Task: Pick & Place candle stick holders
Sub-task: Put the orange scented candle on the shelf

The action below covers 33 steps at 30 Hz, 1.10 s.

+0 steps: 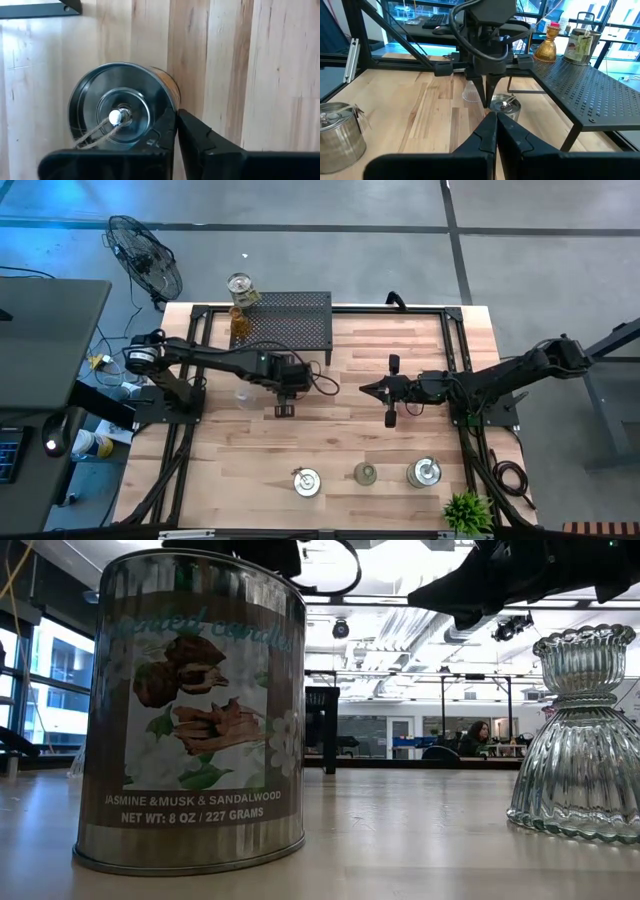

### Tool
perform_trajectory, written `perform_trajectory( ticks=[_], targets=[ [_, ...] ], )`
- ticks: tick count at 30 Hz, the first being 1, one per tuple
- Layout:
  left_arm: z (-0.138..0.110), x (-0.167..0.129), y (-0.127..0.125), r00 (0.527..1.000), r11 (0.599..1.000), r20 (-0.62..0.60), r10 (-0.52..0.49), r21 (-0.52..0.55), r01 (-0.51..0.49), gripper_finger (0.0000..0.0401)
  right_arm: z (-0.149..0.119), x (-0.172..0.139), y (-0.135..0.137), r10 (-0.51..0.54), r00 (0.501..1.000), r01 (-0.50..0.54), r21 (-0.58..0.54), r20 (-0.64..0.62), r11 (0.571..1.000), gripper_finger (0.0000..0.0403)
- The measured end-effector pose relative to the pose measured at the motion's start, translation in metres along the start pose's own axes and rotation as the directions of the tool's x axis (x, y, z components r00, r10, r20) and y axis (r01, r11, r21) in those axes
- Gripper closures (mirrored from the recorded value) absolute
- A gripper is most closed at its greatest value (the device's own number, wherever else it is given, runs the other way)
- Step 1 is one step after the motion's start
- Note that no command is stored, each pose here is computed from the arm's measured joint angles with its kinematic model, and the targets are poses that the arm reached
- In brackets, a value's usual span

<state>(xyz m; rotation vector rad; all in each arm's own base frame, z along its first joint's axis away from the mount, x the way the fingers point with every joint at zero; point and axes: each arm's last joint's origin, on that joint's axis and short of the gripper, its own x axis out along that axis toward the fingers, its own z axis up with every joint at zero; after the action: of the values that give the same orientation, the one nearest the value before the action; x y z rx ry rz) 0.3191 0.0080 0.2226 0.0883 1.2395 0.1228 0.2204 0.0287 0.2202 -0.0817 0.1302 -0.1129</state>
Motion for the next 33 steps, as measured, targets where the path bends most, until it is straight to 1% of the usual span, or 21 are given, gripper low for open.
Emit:
perform_trajectory(
  ticks=[3,5,7,10,15,19,23,25,26,28,30,33],
  targets=[
    [0.0,-0.005,0.0,0.999,1.0,-0.029,-0.018,0.011,0.018,0.0395,0.0,0.0,0.0,0.0,1.0,0.0,0.0,0.0,1.0,0.0401],
    [0.001,-0.011,-0.001,0.998,0.999,-0.058,-0.029,0.019,0.03,0.0398,0.0,0.0,0.0,0.0,1.0,0.0,0.0,0.0,1.0,0.0402],
    [0.004,-0.02,-0.003,0.998,0.999,-0.061,-0.031,0.029,0.033,0.0397,0.0,0.0,0.0,0.0,1.0,0.0,0.0,0.0,1.0,0.0402],
    [0.011,-0.044,-0.003,0.999,0.998,-0.027,-0.045,0.04,0.046,0.0398,0.0,0.0,0.0,0.0,1.0,0.0,0.0,0.0,1.0,0.0401],
    [0.019,-0.079,-0.006,1.0,0.998,0.002,-0.022,0.065,0.022,0.0399,0.0,0.0,0.0,0.0,1.0,0.0,0.0,-0.002,1.0,0.0401],
    [0.024,-0.116,-0.001,0.999,0.997,0.038,0.027,0.065,-0.029,0.04,0.0,0.0,0.0,0.001,1.0,-0.001,0.0,-0.003,1.0,0.0402],
    [0.029,-0.145,0.005,0.996,0.997,0.075,0.047,0.055,-0.051,0.04,0.0,0.0,0.0,0.003,1.0,-0.003,0.0,-0.003,1.0,0.0401],
    [0.029,-0.159,0.008,0.993,0.993,0.085,0.086,0.067,-0.092,0.0401,0.0,0.0,0.0,0.004,1.0,-0.004,0.0,-0.003,1.0,0.0401],
    [0.028,-0.164,0.012,0.99,0.991,0.086,0.11,0.07,-0.116,0.0401,0.0,0.0,0.0,0.003,1.0,-0.003,0.0,-0.003,1.0,0.0402],
    [0.028,-0.171,0.02,0.988,0.99,0.085,0.128,0.054,-0.133,0.0401,0.0,0.0,0.0,0.003,1.0,-0.003,0.0,-0.003,1.0,0.0402],
    [0.027,-0.173,0.032,0.986,0.989,0.078,0.144,0.024,-0.146,0.0401,0.0,0.0,0.0,0.004,1.0,-0.004,0.002,-0.003,1.0,0.0401],
    [0.025,-0.17,0.055,0.984,0.985,0.048,0.174,0.011,-0.175,0.0401,0.0,0.0,0.0,0.004,1.0,-0.004,0.004,-0.003,1.0,0.0402]
  ],
)
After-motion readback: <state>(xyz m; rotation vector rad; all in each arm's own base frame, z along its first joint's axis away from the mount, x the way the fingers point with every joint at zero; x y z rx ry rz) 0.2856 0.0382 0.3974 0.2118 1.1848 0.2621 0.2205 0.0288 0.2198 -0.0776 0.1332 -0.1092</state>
